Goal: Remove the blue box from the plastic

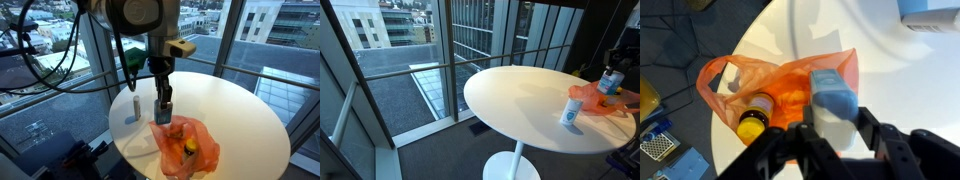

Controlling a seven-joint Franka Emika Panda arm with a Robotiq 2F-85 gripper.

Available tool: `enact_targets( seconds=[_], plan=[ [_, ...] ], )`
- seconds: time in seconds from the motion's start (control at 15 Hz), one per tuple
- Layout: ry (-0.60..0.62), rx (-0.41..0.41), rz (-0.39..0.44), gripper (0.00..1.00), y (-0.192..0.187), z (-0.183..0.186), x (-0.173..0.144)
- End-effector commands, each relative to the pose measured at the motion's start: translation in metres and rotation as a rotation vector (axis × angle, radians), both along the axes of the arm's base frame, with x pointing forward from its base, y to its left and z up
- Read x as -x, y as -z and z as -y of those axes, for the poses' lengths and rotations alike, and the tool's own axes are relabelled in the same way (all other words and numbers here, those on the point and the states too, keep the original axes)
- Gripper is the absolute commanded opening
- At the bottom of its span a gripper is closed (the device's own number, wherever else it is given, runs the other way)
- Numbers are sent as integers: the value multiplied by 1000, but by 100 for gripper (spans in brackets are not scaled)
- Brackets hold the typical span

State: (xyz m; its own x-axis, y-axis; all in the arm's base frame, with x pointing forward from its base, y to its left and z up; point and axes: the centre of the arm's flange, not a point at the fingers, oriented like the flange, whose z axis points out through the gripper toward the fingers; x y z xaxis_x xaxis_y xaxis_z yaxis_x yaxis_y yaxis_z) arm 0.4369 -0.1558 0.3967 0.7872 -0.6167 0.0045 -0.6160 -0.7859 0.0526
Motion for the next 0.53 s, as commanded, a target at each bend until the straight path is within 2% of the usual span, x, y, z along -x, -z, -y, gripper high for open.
enact_targets(
  seconds=[0.0,0.47],
  plan=[
    [-67,4,26,23,-19,-21,-7],
    [-160,17,45,23,-11,-71,-42]
  ],
)
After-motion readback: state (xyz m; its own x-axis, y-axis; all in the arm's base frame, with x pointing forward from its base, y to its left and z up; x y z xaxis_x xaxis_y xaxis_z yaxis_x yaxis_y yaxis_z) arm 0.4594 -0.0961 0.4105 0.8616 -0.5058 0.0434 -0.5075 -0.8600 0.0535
